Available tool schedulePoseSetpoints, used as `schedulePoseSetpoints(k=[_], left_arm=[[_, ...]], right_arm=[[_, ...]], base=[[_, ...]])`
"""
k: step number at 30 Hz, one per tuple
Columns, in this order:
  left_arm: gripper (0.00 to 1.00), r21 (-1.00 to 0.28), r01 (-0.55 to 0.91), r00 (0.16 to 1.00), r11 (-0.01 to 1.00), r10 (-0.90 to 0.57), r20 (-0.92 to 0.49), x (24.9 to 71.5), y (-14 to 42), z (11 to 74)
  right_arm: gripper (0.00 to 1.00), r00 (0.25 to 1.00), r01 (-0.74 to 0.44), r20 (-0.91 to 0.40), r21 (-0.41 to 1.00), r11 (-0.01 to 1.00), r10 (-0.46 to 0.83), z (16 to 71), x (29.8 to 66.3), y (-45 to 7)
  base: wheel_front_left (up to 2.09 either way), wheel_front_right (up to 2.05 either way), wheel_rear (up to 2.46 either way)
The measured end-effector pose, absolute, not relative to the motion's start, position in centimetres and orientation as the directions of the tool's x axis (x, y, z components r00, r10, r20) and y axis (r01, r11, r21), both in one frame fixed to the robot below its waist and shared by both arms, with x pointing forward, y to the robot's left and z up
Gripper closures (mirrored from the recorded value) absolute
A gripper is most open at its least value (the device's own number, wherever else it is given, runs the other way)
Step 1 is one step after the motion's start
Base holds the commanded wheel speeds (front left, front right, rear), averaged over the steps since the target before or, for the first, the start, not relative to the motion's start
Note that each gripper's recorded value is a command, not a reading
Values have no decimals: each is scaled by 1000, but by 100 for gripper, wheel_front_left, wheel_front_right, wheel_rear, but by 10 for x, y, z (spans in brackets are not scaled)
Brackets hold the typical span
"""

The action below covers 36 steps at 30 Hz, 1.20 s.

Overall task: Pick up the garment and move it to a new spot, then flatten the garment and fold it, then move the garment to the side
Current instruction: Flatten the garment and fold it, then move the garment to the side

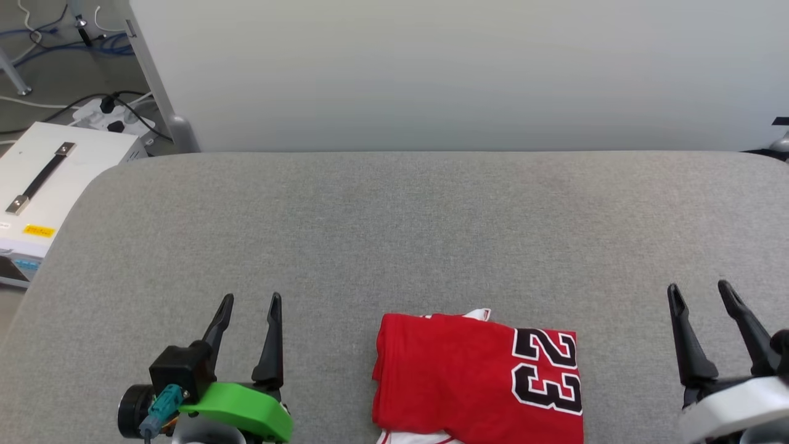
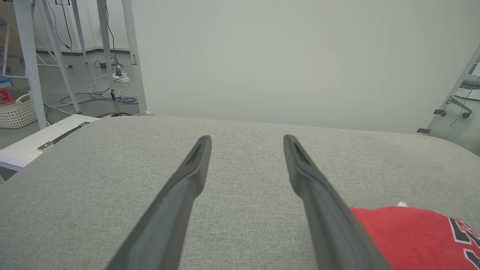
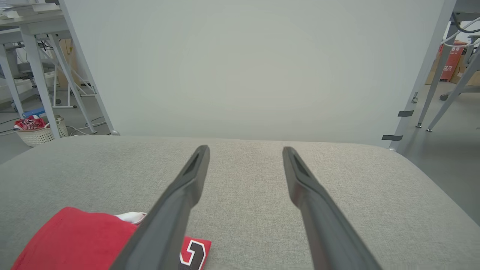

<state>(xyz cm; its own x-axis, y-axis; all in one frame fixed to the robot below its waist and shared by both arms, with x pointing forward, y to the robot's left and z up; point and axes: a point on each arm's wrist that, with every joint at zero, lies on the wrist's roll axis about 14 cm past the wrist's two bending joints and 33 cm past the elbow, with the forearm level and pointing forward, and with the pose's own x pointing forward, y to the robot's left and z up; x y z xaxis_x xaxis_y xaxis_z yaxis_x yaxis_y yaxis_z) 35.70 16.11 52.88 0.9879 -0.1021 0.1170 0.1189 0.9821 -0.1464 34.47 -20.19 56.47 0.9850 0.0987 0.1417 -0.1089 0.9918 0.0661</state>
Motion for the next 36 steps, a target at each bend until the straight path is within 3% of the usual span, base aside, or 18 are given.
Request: schedulePoseSetpoints(k=[7, 18, 27, 31, 36], left_arm=[[0, -130, 116, 989, 985, -103, 108, 350, 163, 526], [0, -128, 104, 992, 986, -93, 91, 351, 166, 520], [0, -125, 87, 992, 988, -74, 105, 363, 172, 525], [0, -130, 82, 990, 988, -66, 125, 370, 174, 530], [0, -148, 64, 991, 987, -45, 124, 377, 178, 529]], right_arm=[[0, 988, -102, 123, 76, 992, 92, 560, 324, -197], [0, 993, -83, 86, 77, 994, 76, 556, 325, -203], [0, 969, 30, -245, 196, 980, 20, 484, 331, -248], [0, 921, 15, -380, 264, 964, 90, 454, 333, -239], [0, 833, -70, -483, 390, 918, 269, 429, 341, -193]], base=[[0, 0, 0], [0, 0, 0], [0, 0, 0], [0, 0, 0], [0, 0, 0]])
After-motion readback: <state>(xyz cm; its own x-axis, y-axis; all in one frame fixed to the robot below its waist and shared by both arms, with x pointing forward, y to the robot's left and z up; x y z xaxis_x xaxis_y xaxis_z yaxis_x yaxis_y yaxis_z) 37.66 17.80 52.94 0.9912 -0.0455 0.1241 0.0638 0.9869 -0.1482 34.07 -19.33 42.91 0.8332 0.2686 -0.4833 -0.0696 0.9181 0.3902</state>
